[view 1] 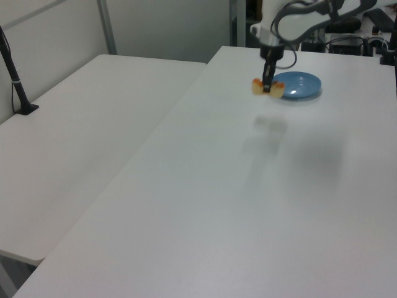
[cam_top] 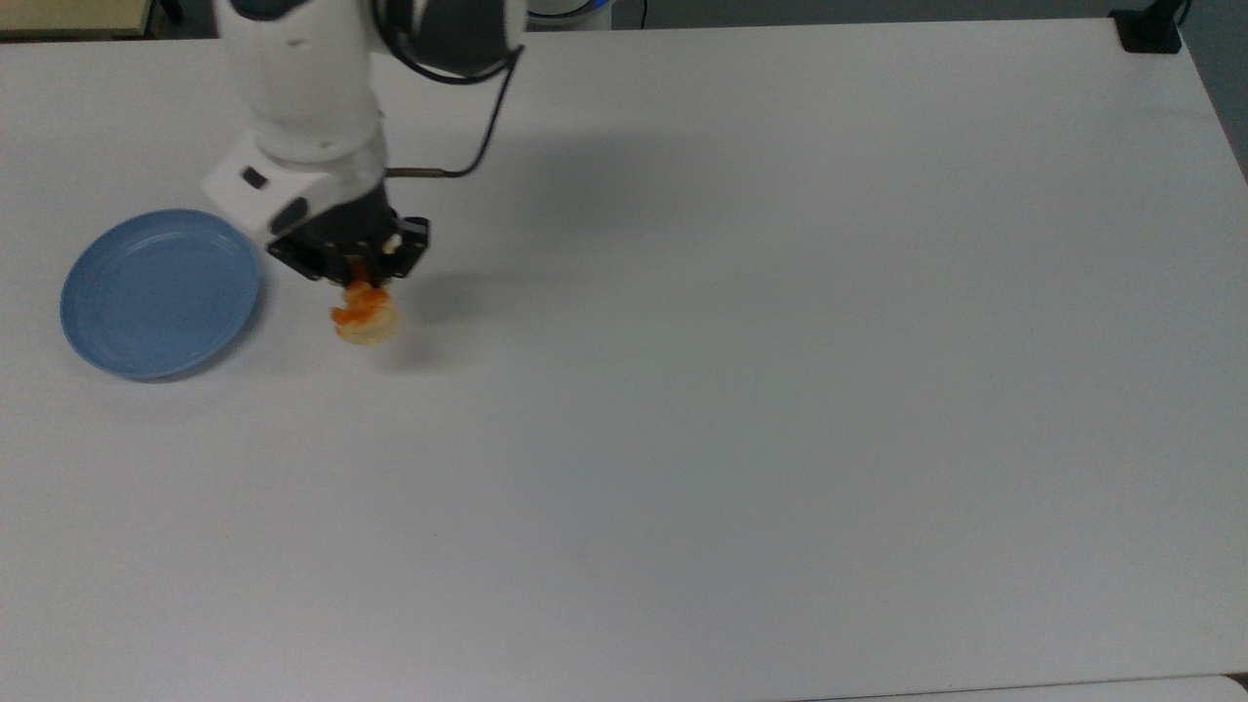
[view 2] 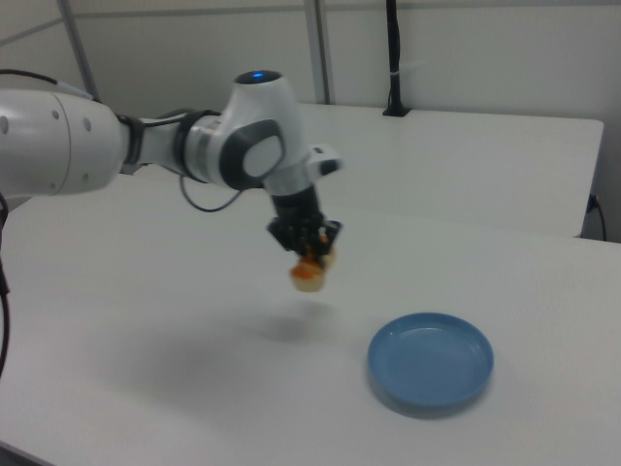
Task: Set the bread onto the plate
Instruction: 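Carry the held bread roll over the blue plate and lower it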
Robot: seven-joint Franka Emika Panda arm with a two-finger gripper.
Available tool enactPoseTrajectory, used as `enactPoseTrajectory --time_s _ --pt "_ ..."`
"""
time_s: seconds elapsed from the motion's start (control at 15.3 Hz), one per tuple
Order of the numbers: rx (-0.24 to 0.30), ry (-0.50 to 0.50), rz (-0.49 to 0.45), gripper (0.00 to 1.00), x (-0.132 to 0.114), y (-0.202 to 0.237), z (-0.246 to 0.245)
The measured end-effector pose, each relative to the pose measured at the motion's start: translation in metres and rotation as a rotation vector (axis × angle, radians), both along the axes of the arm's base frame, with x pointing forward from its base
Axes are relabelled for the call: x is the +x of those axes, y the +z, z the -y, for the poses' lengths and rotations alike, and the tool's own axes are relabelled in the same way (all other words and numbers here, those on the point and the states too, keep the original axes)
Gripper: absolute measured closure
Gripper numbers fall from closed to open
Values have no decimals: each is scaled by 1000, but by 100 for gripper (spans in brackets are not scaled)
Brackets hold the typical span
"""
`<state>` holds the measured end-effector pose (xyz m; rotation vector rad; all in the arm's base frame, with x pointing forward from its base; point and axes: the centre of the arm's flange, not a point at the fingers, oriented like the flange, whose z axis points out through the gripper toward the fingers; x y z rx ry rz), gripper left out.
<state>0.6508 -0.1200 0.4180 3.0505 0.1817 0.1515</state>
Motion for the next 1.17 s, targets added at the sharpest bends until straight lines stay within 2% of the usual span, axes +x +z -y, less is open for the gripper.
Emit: enactPoseTrajectory --time_s 0.2,0.39,0.59,0.85,1.11,1.17 --pt "-8 -110 3 79 -23 4 91" --pt "-22 -159 -10 79 -40 -6 141" --pt "-60 -180 20 79 -50 -28 191" --pt "-86 -180 33 79 -53 -72 222" --pt "-84 -181 24 77 -52 -86 223" --pt "-84 -186 25 70 -52 -85 225"
